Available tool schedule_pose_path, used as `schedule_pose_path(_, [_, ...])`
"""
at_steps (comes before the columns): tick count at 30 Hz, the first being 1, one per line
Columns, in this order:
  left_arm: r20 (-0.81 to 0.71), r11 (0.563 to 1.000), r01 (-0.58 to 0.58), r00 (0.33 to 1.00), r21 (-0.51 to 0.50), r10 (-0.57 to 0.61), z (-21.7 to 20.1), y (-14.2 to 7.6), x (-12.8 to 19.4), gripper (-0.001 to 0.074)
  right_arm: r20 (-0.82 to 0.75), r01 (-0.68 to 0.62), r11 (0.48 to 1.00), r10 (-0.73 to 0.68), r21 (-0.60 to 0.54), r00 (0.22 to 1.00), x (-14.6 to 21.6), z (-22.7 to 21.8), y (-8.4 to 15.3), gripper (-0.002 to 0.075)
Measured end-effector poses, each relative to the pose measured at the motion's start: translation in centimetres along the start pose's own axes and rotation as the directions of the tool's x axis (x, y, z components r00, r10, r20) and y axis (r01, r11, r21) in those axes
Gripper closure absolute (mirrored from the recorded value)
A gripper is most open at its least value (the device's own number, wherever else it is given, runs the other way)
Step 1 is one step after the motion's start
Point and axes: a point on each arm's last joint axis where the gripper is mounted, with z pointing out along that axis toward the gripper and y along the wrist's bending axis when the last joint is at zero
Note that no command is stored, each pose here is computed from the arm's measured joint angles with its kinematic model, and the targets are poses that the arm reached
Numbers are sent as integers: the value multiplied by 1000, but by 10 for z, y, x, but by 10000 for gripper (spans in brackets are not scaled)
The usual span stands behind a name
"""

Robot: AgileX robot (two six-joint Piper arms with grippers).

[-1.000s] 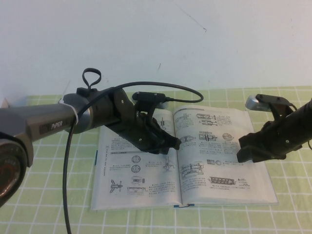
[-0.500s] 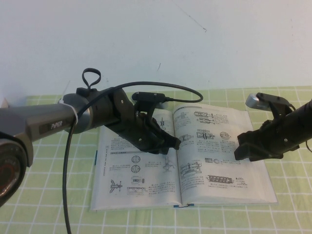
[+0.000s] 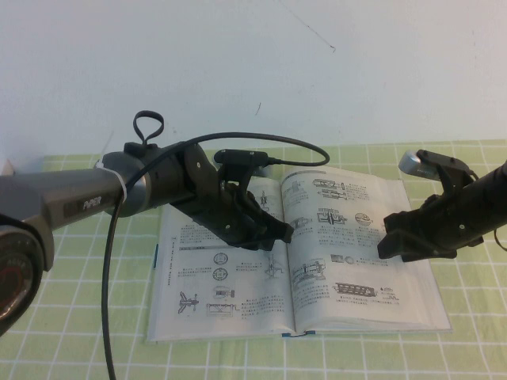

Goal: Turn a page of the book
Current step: Open the closed book

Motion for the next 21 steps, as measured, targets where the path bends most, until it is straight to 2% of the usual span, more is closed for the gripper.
schedule_pose_path(21, [0, 1000, 2, 1000, 0, -2, 0, 0, 0, 738, 19, -79, 995, 80, -61, 997, -2, 0, 5, 381])
